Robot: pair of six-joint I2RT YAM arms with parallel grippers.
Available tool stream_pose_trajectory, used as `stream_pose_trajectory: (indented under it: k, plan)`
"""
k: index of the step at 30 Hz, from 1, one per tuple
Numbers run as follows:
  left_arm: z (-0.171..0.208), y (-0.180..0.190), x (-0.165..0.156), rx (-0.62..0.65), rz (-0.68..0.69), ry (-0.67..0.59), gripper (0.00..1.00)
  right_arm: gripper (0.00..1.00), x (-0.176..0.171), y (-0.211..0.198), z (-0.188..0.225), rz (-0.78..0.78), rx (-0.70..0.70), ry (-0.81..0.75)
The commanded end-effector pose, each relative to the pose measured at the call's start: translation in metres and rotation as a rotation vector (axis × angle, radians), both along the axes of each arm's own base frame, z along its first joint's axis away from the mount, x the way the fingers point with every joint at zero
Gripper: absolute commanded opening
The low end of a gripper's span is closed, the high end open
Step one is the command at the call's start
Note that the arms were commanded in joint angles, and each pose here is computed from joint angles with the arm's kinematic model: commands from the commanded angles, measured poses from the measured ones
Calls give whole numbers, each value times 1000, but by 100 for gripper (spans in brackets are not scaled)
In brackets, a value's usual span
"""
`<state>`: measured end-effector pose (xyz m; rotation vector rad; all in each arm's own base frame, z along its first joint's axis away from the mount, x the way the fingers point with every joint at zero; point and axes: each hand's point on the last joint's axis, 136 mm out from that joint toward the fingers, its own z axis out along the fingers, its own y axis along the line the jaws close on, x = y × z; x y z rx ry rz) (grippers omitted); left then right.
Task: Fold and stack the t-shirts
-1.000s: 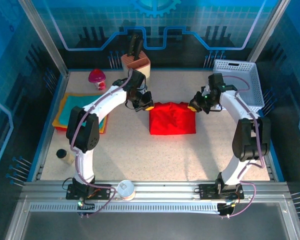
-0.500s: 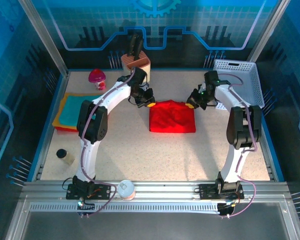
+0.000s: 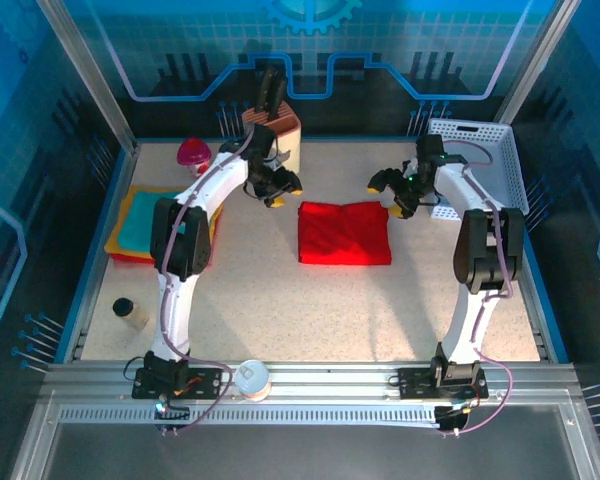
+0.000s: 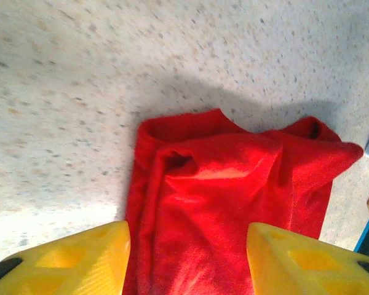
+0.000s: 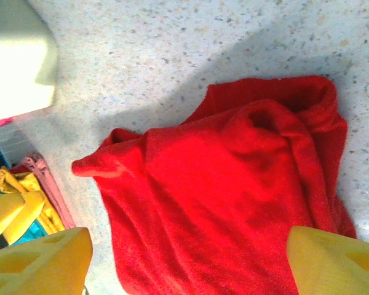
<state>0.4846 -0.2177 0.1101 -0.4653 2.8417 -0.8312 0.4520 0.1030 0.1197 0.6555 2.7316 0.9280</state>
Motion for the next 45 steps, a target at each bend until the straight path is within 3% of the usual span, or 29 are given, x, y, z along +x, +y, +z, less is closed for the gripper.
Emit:
stream_pose_trajectory:
  k: [1,10,15,20,25,34,39,45]
  plan:
    - [47,-11,-27,-10,-47,-54,54,85,-18,12,45,33,17,-90]
    - [44,-86,-104,-100,-83,-69,54,90,-73,63,37,17,191,-92]
    - [29,-114,-117,-206,-81,-61,54,90,-85,82,11,21,272,-113]
    - [-7,-127,-118,-179,-128,-37,54,90,-89,84,-27,10,287,-126]
    - [-55,-111,-124,-109,-79,20,54,89,-103,78,-62,1,254,-61]
    - [-119,-45,-145,27,75,153,52,89,-125,47,-94,-74,230,5]
    - [-112,-27,-148,41,116,154,52,89,-121,34,-84,-120,262,-48]
    - [-63,-31,-122,-1,113,73,52,89,-102,36,-44,-99,279,-114]
